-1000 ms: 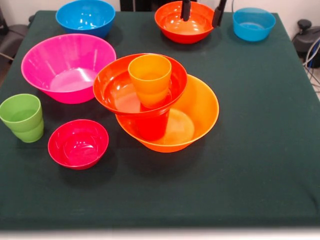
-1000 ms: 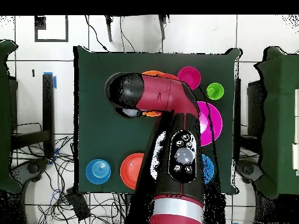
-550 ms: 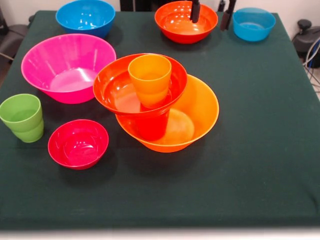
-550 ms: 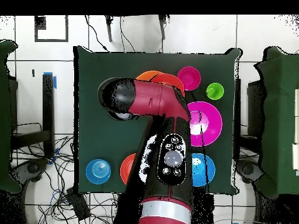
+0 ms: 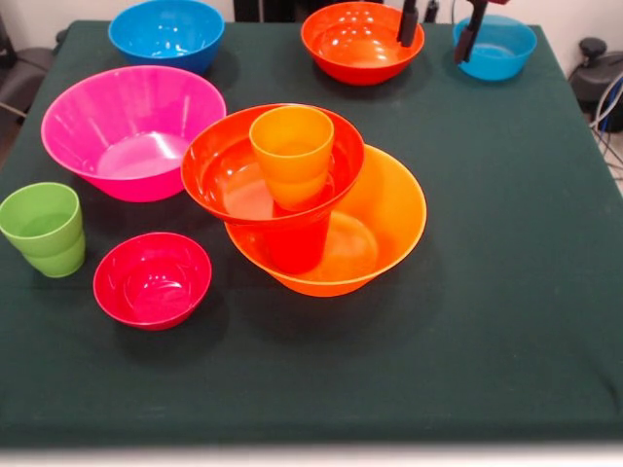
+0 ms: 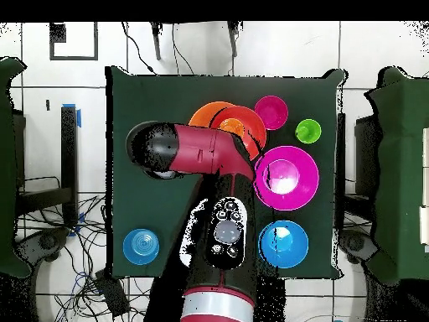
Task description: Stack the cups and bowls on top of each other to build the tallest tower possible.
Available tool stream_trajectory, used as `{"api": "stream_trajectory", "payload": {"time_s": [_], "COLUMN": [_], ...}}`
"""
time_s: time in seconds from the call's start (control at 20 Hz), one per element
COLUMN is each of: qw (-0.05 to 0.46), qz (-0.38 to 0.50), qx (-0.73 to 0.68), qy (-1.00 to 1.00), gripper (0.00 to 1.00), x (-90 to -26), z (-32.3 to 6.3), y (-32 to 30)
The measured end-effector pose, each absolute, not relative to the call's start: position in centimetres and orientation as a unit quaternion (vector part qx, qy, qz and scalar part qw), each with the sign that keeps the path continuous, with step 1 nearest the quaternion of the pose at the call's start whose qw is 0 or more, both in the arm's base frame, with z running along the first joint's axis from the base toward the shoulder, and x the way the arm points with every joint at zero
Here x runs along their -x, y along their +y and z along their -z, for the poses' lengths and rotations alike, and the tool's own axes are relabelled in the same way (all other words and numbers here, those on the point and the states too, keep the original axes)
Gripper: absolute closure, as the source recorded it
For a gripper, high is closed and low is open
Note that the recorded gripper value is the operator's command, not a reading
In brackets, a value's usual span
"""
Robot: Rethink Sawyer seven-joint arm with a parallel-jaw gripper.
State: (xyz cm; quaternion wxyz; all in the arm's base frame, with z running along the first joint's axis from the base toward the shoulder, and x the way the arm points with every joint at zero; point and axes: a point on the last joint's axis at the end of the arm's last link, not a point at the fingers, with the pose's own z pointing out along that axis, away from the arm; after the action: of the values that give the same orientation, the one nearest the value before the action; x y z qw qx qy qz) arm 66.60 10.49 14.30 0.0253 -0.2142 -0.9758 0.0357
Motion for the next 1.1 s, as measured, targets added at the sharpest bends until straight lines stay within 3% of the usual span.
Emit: {"api": "stream_trajectory", "payload": {"time_s": [0.7,1.1], "qw": [0.033,0.013], "qz": [-0.035,-0.027], "qx": [0.239,0.249], "qy": [-0.97,-0.968], "gripper": [0.0,0.0], "x": [-63.8,-62.3], "z": [-13.6,-12.9], "y": [16.2,20.6]}}
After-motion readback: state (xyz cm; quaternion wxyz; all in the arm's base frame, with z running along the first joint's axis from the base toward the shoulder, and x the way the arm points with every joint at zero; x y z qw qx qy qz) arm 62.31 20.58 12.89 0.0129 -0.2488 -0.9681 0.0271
